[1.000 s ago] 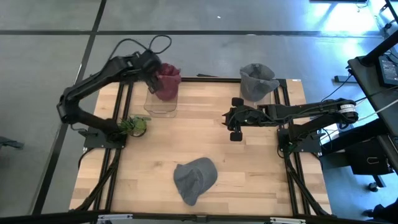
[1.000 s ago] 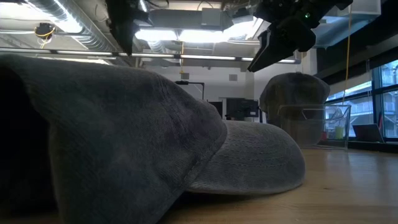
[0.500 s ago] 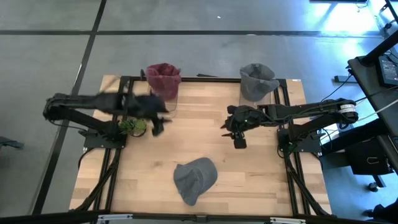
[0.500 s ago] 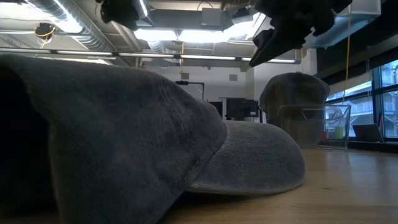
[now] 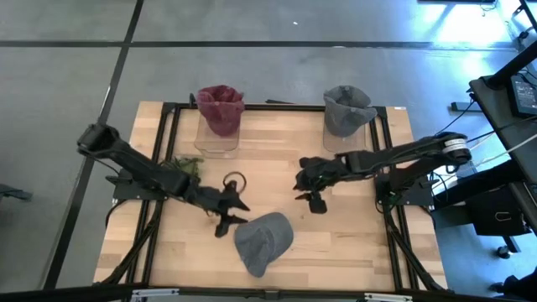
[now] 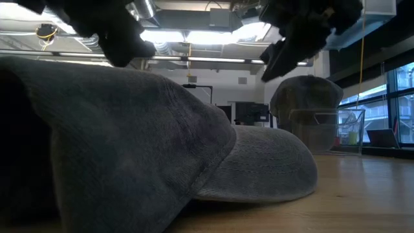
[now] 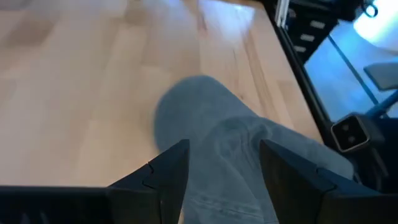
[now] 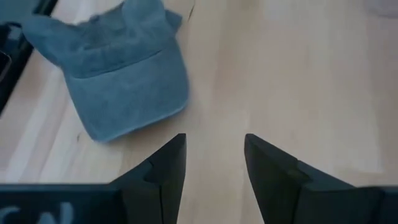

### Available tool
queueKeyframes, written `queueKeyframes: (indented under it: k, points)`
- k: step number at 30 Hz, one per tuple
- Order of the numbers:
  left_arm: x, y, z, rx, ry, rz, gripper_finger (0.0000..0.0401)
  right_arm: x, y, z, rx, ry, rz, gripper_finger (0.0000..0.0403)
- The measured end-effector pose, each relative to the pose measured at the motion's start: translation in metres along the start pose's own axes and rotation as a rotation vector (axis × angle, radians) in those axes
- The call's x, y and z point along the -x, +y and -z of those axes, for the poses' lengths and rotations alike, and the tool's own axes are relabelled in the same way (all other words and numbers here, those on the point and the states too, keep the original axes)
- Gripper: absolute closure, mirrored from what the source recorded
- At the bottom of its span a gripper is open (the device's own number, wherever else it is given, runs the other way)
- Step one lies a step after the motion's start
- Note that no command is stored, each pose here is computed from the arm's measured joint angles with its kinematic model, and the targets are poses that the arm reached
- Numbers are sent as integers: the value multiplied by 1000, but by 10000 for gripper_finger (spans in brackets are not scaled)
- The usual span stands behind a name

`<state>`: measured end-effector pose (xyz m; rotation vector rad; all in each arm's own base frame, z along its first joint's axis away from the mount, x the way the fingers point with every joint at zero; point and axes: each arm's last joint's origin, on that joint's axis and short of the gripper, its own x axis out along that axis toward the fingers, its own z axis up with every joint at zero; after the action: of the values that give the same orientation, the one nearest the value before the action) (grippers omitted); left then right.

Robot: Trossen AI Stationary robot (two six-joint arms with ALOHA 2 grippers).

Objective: Pick & Place hat
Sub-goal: Put the gray cap into the right transparent bin

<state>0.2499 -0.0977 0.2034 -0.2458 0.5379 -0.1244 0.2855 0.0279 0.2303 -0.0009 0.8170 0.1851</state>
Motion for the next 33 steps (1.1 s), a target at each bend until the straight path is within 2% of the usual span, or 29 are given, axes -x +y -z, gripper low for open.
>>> queueKeyframes:
  k: [4,7,10,13,17,21,27,31,33]
  points:
    - [-21,-7,15,-19,29,17,214,-27,8,1,65,7,-12,240]
    - [-31,-12,21,1,28,66,213,-41,17,1,113,-8,27,240]
    - [-35,-14,21,48,29,119,211,-46,26,3,144,0,86,240]
    - [-35,-14,21,58,24,125,209,-46,34,3,155,-7,130,240]
    - [-35,-15,19,-26,-2,134,200,-46,42,1,171,-41,127,240]
    - [-35,-15,17,-109,-25,125,182,-46,46,1,165,-41,118,240]
    - [-35,-18,18,-33,1,191,169,-46,47,1,126,-45,116,240]
    - [-34,-21,22,-57,33,219,171,-46,47,1,89,-47,115,240]
    - [-34,-24,27,-76,54,192,172,-46,47,1,69,-48,114,240]
